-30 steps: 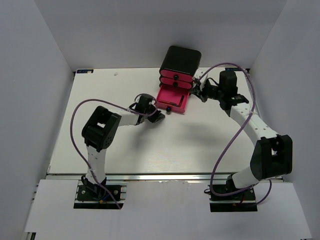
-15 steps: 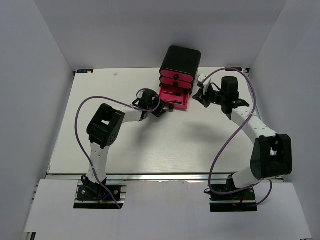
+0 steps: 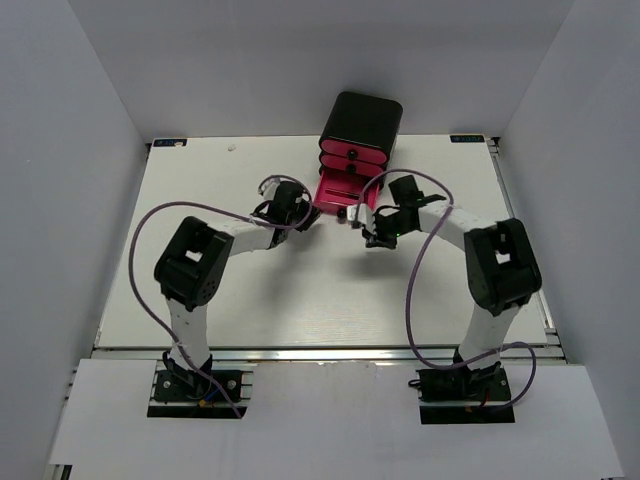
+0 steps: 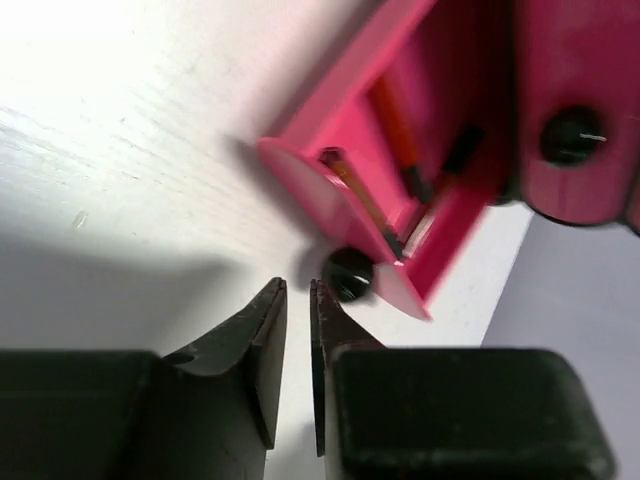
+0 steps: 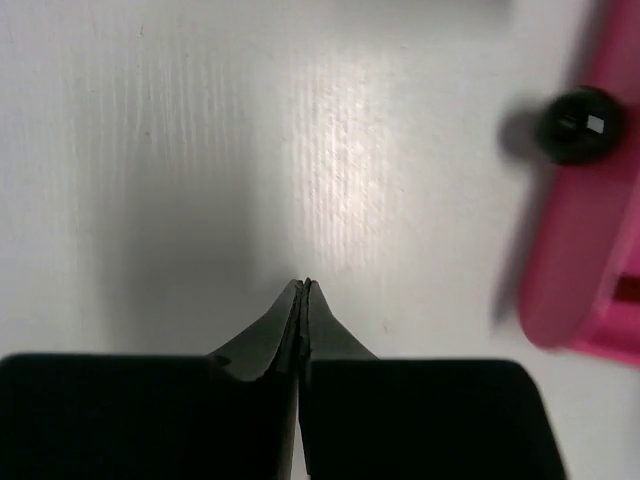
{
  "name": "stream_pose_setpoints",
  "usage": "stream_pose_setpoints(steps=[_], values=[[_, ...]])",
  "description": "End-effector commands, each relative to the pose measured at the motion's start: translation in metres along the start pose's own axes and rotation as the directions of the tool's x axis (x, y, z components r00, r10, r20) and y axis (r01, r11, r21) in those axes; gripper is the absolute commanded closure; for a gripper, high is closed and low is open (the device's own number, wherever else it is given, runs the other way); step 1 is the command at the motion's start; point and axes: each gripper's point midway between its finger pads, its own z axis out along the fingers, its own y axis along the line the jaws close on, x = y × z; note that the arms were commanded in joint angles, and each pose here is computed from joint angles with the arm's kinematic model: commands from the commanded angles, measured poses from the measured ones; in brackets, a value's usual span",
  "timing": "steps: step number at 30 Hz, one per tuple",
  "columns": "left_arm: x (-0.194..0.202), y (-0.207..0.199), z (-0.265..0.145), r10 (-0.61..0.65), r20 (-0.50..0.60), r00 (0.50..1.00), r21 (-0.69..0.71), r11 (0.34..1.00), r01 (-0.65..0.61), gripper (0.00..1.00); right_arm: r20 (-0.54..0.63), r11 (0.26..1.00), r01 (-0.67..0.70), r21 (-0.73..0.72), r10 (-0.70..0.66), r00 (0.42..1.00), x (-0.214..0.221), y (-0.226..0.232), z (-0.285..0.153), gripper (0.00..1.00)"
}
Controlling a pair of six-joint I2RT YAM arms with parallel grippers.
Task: Organize the makeup
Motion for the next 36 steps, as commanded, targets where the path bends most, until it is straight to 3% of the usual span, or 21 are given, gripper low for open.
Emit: stream_pose_setpoints(steps=[1,7,12,14,18,26,36], values=[[-0.046,-0.057,-0.058,0.082,0.173,0.982,0.122,0.987,-0.104,0.74,-0.097,0.997,0.074,-0.02,-0.076,0.992,0.001,-0.006,0.021,1.0],[-0.072,-0.048,-0.126,0.153,0.278,0.948,0.091,0.979,-0.185,0.59,-0.214,0.97,0.01,0.242,0.043,0.976,0.01,-0.06,0.062,1.0],[-0.082,0.0,-0.171,0.162,0.338,0.927,0.008,0.984,-0.175,0.52,-0.233,0.894,0.085,0.439,0.022,0.972,0.011,-0.105,0.066,1.0],[-0.083,0.02,-0.191,0.157,0.351,0.923,-0.025,0.987,-0.158,0.5,-0.249,0.876,0.099,0.472,0.025,0.968,0.014,-0.114,0.066,0.93],[-0.088,0.045,-0.22,0.114,0.398,0.91,-0.037,0.993,-0.108,0.49,-0.254,0.86,0.123,0.495,0.008,0.967,0.012,-0.129,0.069,0.59],[-0.092,0.075,-0.254,0.056,0.447,0.893,-0.058,0.998,-0.034,0.48,-0.24,0.843,0.142,0.518,-0.016,0.971,0.001,-0.148,0.071,0.42],[-0.095,0.081,-0.265,0.034,0.47,0.882,-0.057,0.998,-0.008,0.48,-0.234,0.826,0.081,0.558,0.063,0.97,0.017,-0.185,0.067,0.32]])
